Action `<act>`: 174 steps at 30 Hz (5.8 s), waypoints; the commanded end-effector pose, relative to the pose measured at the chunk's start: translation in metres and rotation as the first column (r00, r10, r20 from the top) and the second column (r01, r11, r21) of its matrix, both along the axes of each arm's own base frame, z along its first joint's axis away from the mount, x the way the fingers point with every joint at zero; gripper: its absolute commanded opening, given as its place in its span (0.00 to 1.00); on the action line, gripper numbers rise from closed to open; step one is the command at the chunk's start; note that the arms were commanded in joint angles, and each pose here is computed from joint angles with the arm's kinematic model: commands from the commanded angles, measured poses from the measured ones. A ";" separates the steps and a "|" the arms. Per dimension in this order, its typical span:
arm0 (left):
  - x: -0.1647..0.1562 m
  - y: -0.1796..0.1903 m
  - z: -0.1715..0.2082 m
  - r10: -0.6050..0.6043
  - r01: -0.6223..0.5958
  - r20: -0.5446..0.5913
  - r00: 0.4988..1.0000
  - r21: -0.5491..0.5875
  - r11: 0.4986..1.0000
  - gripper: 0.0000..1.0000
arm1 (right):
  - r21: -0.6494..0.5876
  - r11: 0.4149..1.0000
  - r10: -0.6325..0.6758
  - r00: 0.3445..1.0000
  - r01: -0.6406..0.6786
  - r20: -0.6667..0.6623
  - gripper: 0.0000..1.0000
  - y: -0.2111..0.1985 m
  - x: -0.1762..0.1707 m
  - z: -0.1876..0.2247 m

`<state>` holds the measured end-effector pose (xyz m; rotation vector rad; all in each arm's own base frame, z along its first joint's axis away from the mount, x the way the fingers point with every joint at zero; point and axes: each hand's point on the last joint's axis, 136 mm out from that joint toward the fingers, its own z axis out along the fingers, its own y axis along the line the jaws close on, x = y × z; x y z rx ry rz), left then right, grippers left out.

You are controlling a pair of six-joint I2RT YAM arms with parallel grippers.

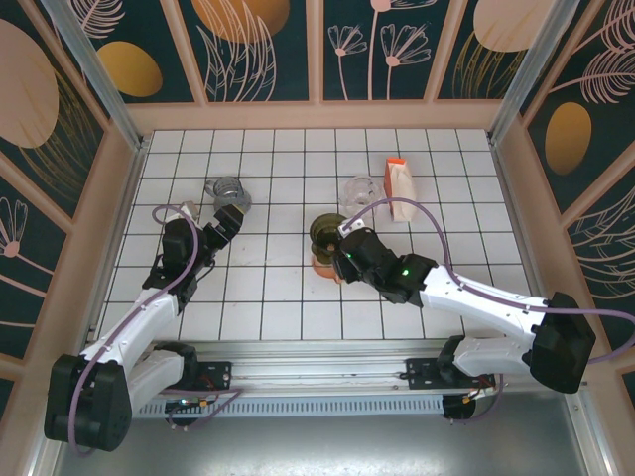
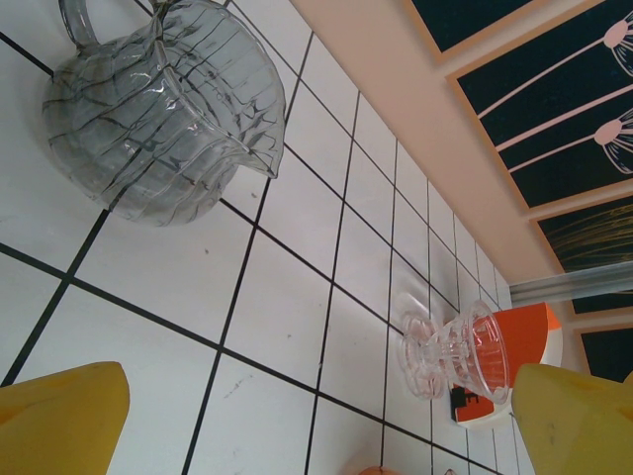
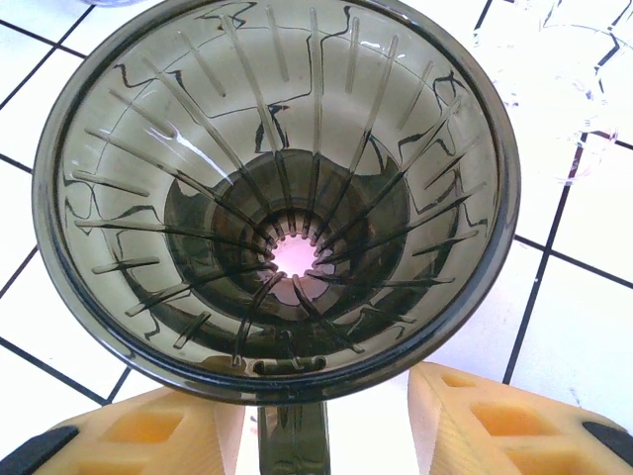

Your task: Place the coffee filter in the dripper

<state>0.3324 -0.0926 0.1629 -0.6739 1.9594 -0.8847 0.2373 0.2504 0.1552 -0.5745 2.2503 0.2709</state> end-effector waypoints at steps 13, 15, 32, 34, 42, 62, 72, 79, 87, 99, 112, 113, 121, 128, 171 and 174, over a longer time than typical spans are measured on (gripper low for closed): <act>-0.002 0.001 0.002 0.005 -0.005 0.006 1.000 0.001 1.000 0.99 | 0.108 0.993 0.040 0.999 -0.043 0.028 0.53 0.010 -0.009 0.023; -0.002 0.001 0.002 0.005 -0.005 0.006 1.000 0.001 1.000 0.99 | 0.116 0.992 0.040 0.999 -0.044 0.036 0.54 0.010 -0.008 0.027; 0.001 0.003 0.013 0.017 -0.017 0.026 1.000 0.005 1.000 0.99 | 0.240 0.966 -0.141 0.975 0.097 0.173 0.53 -0.012 0.025 0.092; 0.002 0.002 0.016 0.015 -0.016 0.032 0.999 0.002 1.000 0.99 | 0.270 0.949 -0.212 0.964 0.164 0.158 0.51 -0.021 0.041 0.096; 0.004 0.000 0.018 0.007 -0.007 0.042 0.999 0.001 1.000 0.99 | 0.454 0.809 -0.420 0.908 0.373 0.002 0.40 -0.077 0.105 0.099; 0.010 -0.005 0.003 -0.024 0.023 0.014 1.000 0.021 0.999 0.96 | 0.432 0.675 -0.621 0.777 0.598 -0.105 0.31 -0.135 0.223 0.042; 0.014 -0.008 0.000 -0.037 0.036 0.011 0.999 0.017 0.999 0.96 | 0.491 0.541 -0.691 0.694 0.683 -0.203 0.19 -0.146 0.254 0.028; 0.014 -0.008 -0.002 -0.039 0.039 0.009 0.999 0.023 0.999 0.97 | 0.466 0.529 -0.701 0.674 0.710 -0.232 0.19 -0.150 0.269 0.014; 0.014 -0.009 -0.003 -0.042 0.042 0.008 0.999 0.024 0.999 0.97 | 0.470 0.488 -0.719 0.644 0.736 -0.262 0.19 -0.153 0.271 0.002; 0.014 -0.008 -0.004 -0.041 0.041 0.006 0.999 0.024 0.999 0.97 | 0.471 0.457 -0.734 0.619 0.755 -0.280 0.20 -0.155 0.276 -0.009; 0.014 -0.008 -0.007 -0.043 0.043 0.001 0.999 0.028 0.999 0.97 | 0.472 0.428 -0.746 0.597 0.770 -0.297 0.17 -0.157 0.274 -0.020; 0.014 -0.009 -0.007 -0.044 0.044 0.001 0.999 0.029 0.999 0.97 | 0.475 0.425 -0.745 0.596 0.770 -0.299 0.16 -0.157 0.274 -0.020; 0.014 -0.008 -0.008 -0.043 0.043 -0.001 0.999 0.029 0.999 0.97 | 0.502 0.419 -0.738 0.605 0.757 -0.297 0.18 -0.153 0.270 -0.006; 0.014 -0.009 -0.005 -0.043 0.043 0.005 0.999 0.025 0.999 0.97 | 0.518 0.404 -0.722 0.611 0.754 -0.325 0.24 -0.151 0.255 0.002; 0.011 -0.008 -0.008 -0.046 0.046 0.017 0.999 0.023 0.999 0.97 | 0.478 0.309 -0.734 0.525 0.822 -0.430 0.20 -0.161 0.257 -0.030; 0.011 -0.009 -0.008 -0.049 0.049 0.017 0.999 0.022 0.999 0.97 | 0.478 0.314 -0.742 0.526 0.820 -0.416 0.15 -0.163 0.258 -0.028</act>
